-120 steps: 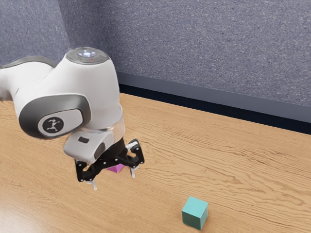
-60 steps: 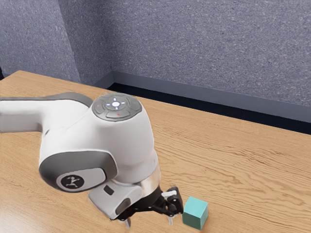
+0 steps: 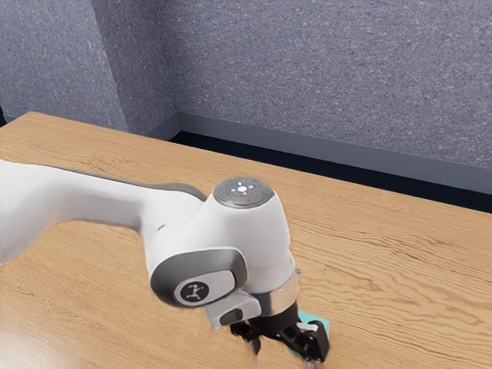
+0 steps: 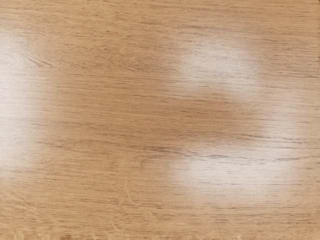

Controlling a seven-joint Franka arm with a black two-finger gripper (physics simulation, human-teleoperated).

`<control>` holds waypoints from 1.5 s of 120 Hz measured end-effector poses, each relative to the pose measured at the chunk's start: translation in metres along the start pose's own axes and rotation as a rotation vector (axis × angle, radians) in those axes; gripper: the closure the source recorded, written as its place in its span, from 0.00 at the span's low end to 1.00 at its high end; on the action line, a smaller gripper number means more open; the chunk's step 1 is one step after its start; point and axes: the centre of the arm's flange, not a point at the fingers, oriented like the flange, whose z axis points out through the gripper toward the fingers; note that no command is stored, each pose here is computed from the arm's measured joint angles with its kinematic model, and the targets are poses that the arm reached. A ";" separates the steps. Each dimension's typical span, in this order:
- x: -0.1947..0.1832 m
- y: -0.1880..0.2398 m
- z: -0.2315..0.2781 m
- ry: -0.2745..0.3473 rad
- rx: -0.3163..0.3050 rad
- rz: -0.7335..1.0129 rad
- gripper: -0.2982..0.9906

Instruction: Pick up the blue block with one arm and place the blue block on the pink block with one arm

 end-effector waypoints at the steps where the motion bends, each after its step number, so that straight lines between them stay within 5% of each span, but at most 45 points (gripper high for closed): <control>1: -0.002 0.001 0.001 -0.001 0.001 0.001 0.23; 45: -0.065 0.035 0.031 -0.002 0.023 0.050 0.23; 70: -0.043 -0.010 0.048 0.021 0.037 0.206 0.23; 144: -0.117 0.014 0.074 0.008 0.011 0.263 0.23; 180: -0.127 0.010 0.079 0.006 0.059 0.218 0.23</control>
